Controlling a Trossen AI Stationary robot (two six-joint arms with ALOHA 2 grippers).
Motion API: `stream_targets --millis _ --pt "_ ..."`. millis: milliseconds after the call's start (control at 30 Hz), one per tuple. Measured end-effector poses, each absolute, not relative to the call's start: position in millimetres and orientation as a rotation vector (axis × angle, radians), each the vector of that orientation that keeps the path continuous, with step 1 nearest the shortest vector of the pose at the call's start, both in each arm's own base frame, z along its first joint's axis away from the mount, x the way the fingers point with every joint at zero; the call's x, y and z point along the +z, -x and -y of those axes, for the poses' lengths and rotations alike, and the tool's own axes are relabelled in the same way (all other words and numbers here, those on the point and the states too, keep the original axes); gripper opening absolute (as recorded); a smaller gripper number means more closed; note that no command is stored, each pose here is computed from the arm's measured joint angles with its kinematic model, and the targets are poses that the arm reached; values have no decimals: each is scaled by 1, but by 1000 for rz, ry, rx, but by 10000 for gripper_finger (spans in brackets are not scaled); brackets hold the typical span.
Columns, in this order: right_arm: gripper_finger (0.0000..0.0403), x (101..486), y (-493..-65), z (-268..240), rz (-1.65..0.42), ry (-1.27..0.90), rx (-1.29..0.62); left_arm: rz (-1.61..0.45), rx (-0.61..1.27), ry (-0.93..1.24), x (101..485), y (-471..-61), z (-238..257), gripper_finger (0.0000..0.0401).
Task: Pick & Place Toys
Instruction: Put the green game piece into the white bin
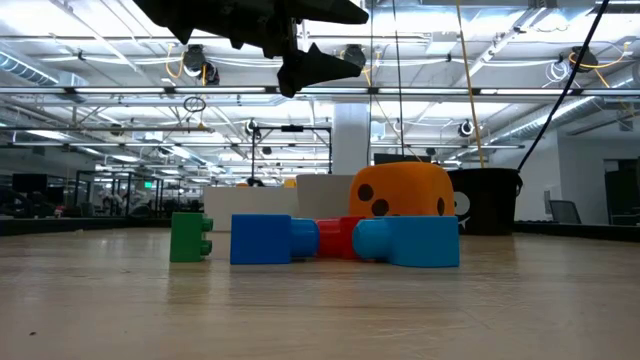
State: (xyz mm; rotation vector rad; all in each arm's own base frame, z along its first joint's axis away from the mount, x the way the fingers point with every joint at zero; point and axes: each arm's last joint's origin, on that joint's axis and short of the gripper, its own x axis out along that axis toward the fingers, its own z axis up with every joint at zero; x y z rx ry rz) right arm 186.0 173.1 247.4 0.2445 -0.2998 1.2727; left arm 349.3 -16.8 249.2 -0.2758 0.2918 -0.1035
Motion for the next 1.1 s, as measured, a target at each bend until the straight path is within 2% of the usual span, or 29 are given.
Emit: stream_targets --millis 167,400,633,967,1100 --pt "256 240 -189 -175 258 -175 1246 -292 -103 276 249 -349 17 349" --pt "256 219 -200 -172 75 -75 1055 -292 -104 276 249 -349 17 349" --pt "256 212 -206 -168 32 -12 893 -295 -103 276 249 -349 17 349" --pt "256 198 -208 -164 -69 226 448 -299 -102 276 248 -349 17 349" --pt "256 196 -209 -161 -87 256 363 -299 -102 276 249 -349 17 349"
